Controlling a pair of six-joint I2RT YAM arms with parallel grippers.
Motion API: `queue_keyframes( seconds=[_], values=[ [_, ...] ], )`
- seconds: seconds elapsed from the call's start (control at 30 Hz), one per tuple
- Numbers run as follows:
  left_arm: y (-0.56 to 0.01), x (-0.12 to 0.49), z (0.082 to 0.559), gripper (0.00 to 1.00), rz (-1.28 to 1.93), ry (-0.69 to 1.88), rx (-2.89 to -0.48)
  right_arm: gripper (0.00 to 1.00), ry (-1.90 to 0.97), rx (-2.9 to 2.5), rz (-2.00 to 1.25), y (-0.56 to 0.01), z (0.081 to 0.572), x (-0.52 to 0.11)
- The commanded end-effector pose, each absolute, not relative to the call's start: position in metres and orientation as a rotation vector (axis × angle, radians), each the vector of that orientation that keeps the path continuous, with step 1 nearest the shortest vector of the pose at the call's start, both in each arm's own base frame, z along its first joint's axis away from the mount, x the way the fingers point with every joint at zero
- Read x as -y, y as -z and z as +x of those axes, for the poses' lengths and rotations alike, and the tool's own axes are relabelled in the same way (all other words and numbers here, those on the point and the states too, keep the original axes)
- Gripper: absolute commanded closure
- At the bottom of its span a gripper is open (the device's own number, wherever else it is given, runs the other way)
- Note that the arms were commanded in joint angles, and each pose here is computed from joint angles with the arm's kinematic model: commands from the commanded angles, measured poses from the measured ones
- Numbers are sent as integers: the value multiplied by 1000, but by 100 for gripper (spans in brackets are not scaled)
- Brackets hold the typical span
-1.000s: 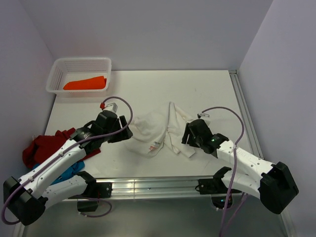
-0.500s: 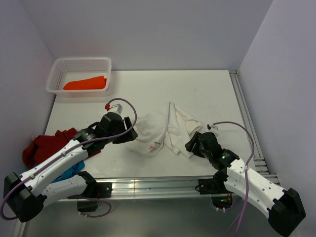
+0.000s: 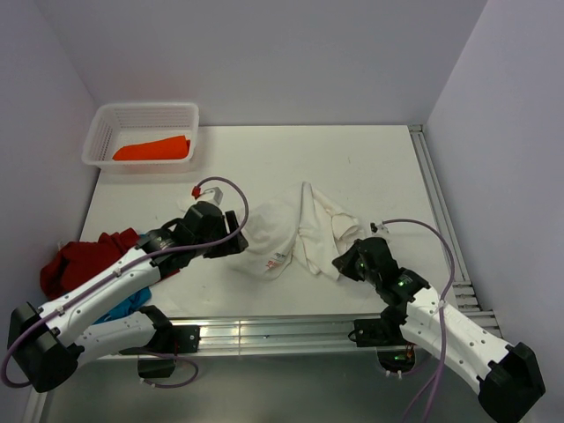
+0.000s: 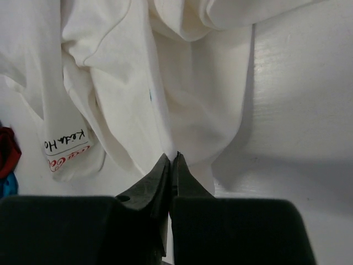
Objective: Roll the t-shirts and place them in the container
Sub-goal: Flatten the tshirt
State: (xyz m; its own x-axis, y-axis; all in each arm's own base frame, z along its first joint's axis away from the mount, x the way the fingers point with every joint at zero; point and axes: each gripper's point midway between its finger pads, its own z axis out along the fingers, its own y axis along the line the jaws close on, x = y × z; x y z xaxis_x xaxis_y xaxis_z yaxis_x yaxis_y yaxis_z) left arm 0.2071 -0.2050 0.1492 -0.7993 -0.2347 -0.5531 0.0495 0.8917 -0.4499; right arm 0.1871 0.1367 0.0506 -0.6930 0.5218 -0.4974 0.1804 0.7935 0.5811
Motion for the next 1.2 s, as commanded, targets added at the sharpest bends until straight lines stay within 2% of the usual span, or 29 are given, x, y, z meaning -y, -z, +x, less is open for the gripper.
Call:
queue_keyframes(
  seconds=[0.0,0.23,0.43,0.57,0.8,0.97,1.17],
  values=[
    [-163,214,213,33,-125,645,-2383,100,-671,-2227,524,-78,200,-136],
    [-157,247,207,32,-2,680,-2412,100,-557,-2084,484,-174,228,-116],
    [-136,285,199,31,89,645,-2465,100,-529,-2023,463,-222,241,-112],
    [-123,302,199,32,104,651,-2490,100,-539,-2002,461,-233,244,-112],
    [-145,349,181,30,211,789,-2431,100,-545,-2007,449,-236,247,-114],
    [-125,374,163,30,287,751,-2467,100,-560,-2012,451,-234,249,-116],
    [-84,388,164,31,311,695,-2540,100,-571,-2009,451,-235,249,-117]
  ],
)
